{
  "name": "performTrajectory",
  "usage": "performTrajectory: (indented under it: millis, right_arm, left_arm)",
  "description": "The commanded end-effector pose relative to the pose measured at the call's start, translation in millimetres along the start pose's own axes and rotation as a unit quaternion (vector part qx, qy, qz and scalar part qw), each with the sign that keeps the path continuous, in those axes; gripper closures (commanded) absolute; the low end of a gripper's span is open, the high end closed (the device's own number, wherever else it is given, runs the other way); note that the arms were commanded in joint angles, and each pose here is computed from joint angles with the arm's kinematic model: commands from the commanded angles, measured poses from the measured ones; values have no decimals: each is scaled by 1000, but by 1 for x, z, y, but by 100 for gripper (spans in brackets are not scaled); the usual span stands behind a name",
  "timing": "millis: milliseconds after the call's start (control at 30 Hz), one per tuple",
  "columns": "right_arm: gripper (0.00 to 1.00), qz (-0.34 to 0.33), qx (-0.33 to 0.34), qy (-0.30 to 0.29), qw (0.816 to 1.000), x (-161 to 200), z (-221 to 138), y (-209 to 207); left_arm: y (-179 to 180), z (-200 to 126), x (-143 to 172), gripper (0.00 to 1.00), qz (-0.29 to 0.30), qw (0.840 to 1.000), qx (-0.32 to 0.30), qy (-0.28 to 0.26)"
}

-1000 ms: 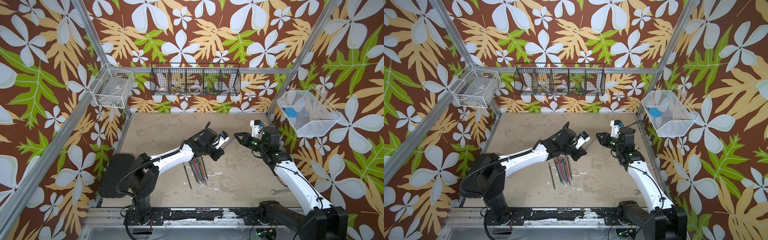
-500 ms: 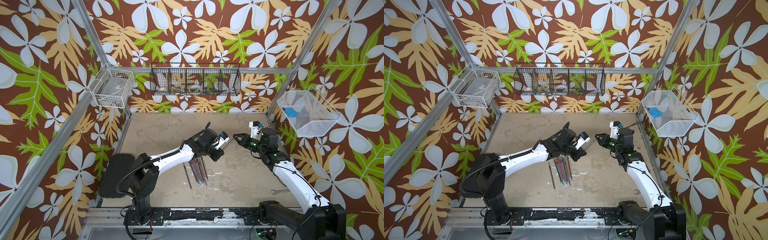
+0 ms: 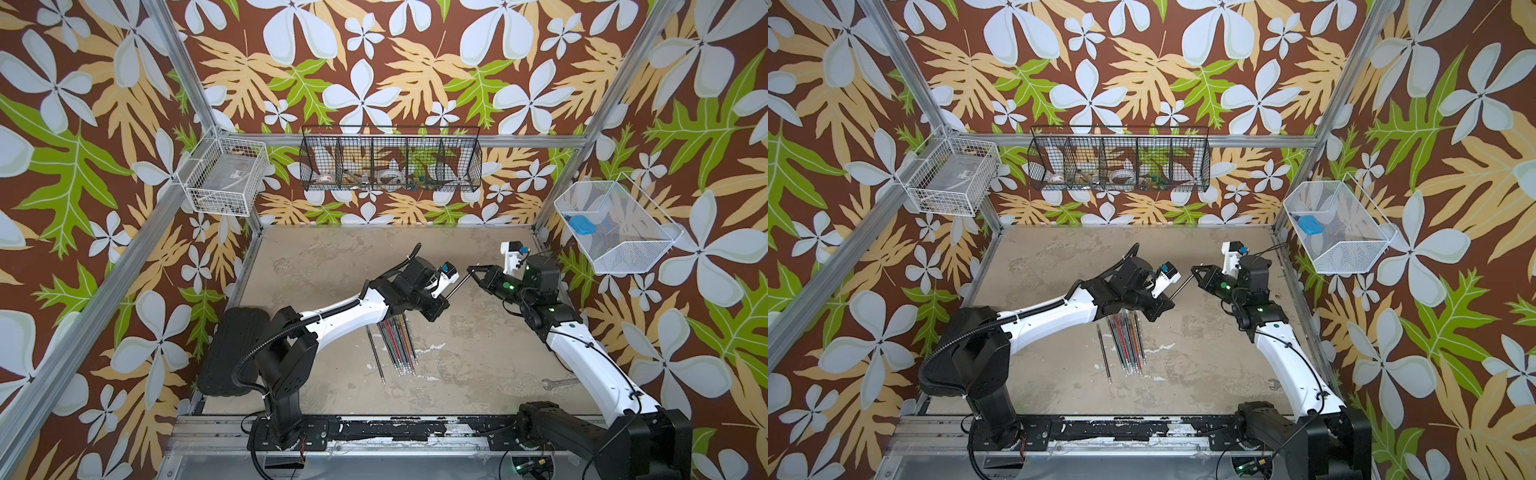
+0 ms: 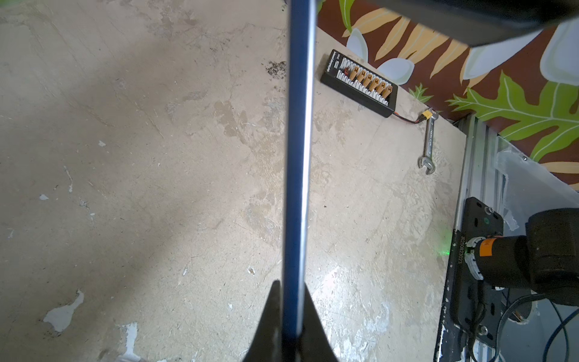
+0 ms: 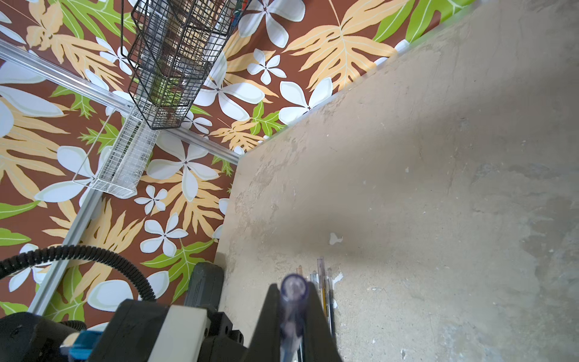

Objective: Remove the protective cover of the pencils
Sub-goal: Remove the protective sleeve from the pencil.

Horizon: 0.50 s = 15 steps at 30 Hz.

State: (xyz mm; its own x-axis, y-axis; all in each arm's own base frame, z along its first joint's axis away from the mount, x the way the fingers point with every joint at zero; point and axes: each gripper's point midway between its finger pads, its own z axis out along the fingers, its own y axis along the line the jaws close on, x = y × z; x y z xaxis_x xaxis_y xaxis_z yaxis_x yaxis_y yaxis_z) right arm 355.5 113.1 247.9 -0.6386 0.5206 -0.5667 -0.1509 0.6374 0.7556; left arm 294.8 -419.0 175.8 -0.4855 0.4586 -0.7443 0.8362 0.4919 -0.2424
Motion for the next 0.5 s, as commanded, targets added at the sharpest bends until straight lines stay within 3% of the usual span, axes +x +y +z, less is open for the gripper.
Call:
performTrajectory:
  millis: [0,467]
  right_arm:
    - [100,-4,36,-55,998,-23,-7,-18]
    - [100,33,59,-83,994,-43,-15,-43]
  left_arm:
    - [-4,-6,-4,100,-1,1000,3,-1]
    - [-1,-12,-7,100,-5,1000,-9,-10]
